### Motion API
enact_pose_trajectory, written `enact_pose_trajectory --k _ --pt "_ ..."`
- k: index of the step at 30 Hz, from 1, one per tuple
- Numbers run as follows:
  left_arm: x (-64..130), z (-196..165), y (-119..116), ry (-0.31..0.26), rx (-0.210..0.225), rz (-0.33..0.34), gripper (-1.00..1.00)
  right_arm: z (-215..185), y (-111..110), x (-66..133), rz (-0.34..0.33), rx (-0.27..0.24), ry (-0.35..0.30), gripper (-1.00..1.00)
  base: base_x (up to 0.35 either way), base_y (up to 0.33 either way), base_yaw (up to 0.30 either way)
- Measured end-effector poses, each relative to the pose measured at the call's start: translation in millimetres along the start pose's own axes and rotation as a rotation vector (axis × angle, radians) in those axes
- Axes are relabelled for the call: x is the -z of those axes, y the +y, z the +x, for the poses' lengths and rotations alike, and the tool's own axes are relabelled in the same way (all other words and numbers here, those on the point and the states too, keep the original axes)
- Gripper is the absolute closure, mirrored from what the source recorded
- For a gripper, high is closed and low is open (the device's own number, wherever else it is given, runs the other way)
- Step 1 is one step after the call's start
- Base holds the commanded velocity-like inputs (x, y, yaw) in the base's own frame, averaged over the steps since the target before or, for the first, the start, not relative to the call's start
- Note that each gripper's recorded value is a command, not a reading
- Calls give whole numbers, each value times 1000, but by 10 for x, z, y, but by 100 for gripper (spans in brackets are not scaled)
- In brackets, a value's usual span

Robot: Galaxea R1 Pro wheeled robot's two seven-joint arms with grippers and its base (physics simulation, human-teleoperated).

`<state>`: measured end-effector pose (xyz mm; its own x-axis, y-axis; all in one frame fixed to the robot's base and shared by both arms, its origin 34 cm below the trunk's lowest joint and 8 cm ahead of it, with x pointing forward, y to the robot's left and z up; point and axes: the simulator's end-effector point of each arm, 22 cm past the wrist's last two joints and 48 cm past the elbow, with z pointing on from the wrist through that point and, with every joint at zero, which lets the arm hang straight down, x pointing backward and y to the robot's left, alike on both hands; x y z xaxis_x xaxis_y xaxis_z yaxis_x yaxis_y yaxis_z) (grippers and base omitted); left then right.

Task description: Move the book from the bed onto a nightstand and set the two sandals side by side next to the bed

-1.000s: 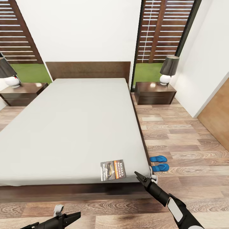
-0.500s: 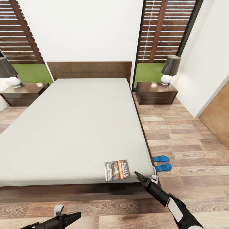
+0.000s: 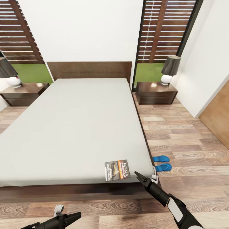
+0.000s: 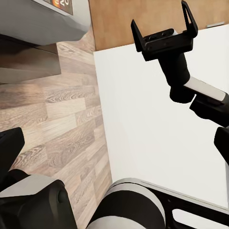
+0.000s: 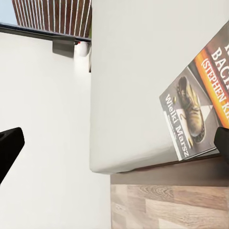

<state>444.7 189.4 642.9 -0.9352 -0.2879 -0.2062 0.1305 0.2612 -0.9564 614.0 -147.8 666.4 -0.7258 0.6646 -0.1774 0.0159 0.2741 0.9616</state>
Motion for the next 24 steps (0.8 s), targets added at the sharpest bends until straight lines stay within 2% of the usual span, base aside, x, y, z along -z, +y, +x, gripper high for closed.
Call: enact_pose_trajectory --k 17,24 --pt "-2 1 -1 0 0 0 -100 -2 -4 0 2 1 -1 -100 0 0 0" --pt "-30 10 -12 0 2 5 -100 -2 -1 -1 1 0 -1 -100 0 0 158"
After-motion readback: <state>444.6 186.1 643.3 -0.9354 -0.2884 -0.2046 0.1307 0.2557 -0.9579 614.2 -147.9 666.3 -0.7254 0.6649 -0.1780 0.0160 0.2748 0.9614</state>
